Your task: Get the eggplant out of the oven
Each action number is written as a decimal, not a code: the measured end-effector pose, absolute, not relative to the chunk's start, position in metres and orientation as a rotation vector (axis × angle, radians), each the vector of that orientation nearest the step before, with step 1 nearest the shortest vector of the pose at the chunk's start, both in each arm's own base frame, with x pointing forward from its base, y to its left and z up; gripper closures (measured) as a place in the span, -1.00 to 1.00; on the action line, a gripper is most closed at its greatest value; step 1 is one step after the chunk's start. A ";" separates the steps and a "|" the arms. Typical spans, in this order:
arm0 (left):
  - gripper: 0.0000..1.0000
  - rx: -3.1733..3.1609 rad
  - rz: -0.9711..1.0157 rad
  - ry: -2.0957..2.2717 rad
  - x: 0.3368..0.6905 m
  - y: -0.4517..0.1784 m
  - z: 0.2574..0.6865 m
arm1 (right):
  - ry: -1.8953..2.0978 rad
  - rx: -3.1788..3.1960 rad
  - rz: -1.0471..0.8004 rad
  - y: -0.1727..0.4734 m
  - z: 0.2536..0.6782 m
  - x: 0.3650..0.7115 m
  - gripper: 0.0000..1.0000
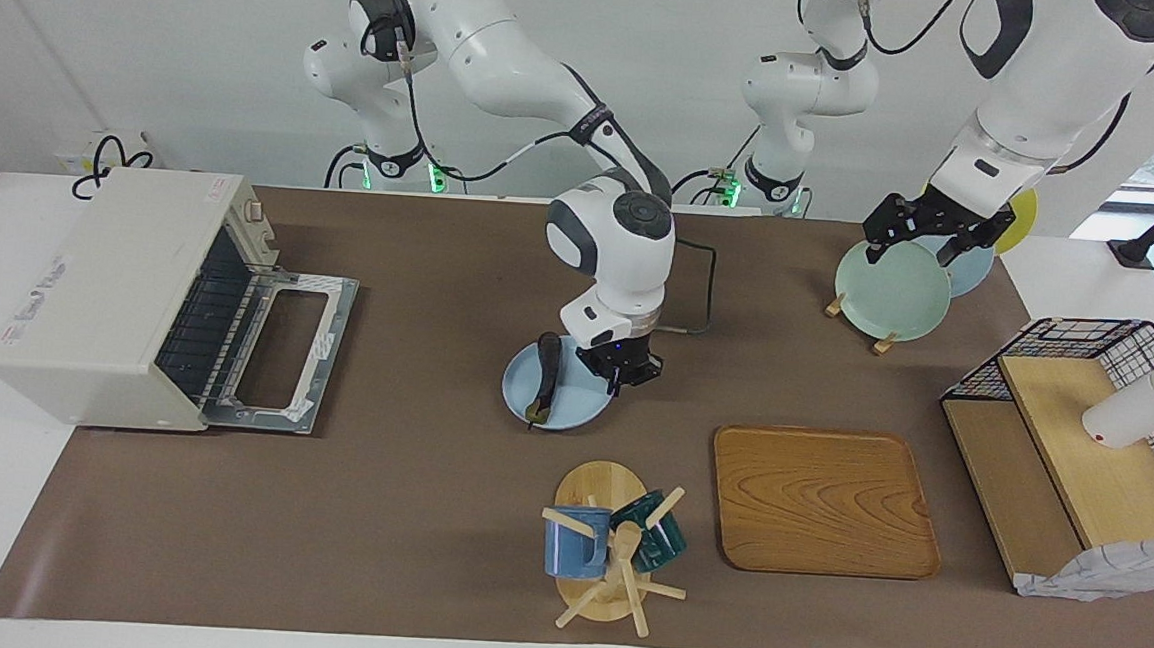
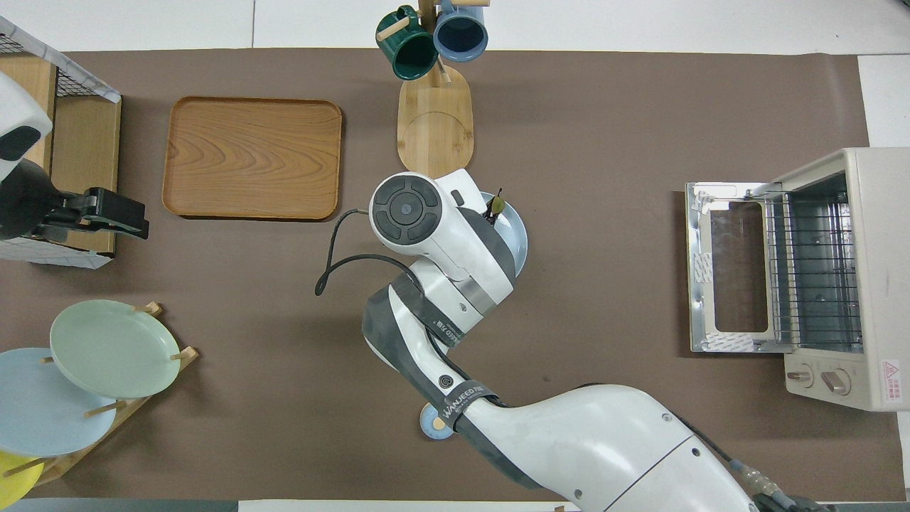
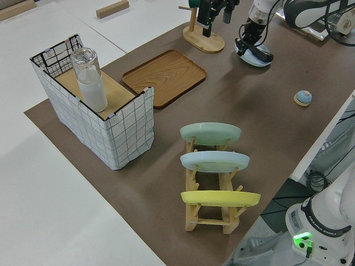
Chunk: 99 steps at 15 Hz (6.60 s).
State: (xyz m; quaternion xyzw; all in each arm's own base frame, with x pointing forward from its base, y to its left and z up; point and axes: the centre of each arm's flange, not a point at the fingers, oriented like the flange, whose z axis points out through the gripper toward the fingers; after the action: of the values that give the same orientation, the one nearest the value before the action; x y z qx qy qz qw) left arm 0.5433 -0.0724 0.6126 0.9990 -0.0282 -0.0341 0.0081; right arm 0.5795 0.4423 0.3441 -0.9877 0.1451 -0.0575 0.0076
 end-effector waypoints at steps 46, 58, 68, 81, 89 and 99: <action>-1.00 3.020 0.060 -0.140 0.486 -0.459 0.314 | -0.049 -3.400 0.235 -0.056 0.494 0.544 0.05; 0.19 3.015 0.089 -0.180 0.483 -0.463 0.315 | 0.034 -3.202 0.089 -0.031 0.597 0.517 -1.00; 0.19 3.017 0.163 -0.014 0.568 -0.354 0.408 | 0.048 -3.183 0.198 -0.034 0.591 0.542 -1.00; 0.19 3.019 0.063 -0.059 0.698 -0.089 0.371 | 0.107 -3.180 0.163 -0.054 0.611 0.536 -1.00; -0.15 3.008 0.089 -0.151 0.708 -0.095 0.338 | 0.096 -3.180 0.167 -0.055 0.610 0.536 -1.00; -1.00 3.025 0.088 -0.092 0.670 -0.047 0.492 | 0.069 -3.180 0.175 -0.055 0.608 0.538 -1.00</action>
State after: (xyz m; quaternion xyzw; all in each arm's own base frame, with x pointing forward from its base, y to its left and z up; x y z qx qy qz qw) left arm 0.6703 -0.0467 0.4919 0.9975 -0.0305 0.0290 0.0567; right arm 0.5376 -0.0553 0.6076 -0.9980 0.0217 0.0548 -0.0218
